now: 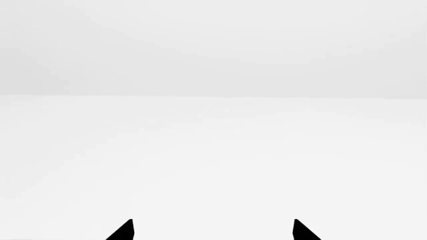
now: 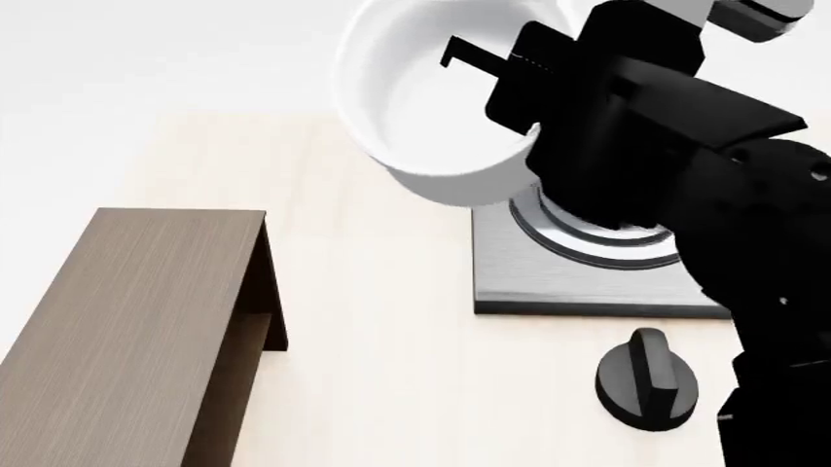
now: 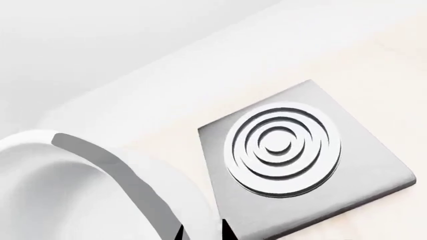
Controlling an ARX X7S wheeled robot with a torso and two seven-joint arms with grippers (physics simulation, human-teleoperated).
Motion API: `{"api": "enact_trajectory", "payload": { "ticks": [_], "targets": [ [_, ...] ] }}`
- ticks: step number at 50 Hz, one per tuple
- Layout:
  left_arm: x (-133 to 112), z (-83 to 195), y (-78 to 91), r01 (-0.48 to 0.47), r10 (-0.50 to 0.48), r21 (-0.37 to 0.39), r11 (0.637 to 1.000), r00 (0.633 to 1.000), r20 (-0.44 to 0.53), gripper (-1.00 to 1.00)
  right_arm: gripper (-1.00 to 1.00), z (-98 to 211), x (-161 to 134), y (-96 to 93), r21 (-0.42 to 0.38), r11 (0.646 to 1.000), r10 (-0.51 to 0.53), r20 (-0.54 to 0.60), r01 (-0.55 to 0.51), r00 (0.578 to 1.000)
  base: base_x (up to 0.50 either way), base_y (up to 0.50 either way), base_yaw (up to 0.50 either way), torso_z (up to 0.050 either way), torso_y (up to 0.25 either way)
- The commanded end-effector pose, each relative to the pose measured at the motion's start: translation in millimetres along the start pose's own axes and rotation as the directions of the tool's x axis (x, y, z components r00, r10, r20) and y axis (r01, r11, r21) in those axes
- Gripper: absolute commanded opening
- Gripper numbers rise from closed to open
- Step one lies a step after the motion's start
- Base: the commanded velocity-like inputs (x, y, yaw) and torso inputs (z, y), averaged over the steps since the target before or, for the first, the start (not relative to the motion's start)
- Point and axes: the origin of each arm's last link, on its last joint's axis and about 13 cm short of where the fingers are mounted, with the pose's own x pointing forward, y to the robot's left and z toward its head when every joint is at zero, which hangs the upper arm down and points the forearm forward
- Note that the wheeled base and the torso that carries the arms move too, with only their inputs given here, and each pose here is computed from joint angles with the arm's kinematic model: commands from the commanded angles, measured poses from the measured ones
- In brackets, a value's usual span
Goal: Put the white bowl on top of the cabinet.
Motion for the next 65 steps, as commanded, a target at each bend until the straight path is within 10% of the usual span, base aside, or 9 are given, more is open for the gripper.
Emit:
{"api": "enact_trajectory", "payload": {
  "ticks": [1,65],
  "targets": [
    [-1,-1,2.3,0.006,-0.006,-0.011,1.0,1.0,0.007,1.0,-1.0,5,0,23.8,0.049,0.991,0.124,0.011,-0.125,0.992,0.0,0.0,0.0,0.0,0.0],
    [0,-2,3.1,0.005,-0.005,-0.015,1.0,1.0,0.003,1.0,-1.0,-45,-12,89.3,0.051,0.864,0.501,-0.193,-0.501,0.844,0.0,0.0,0.0,0.0,0.001]
  ]
}}
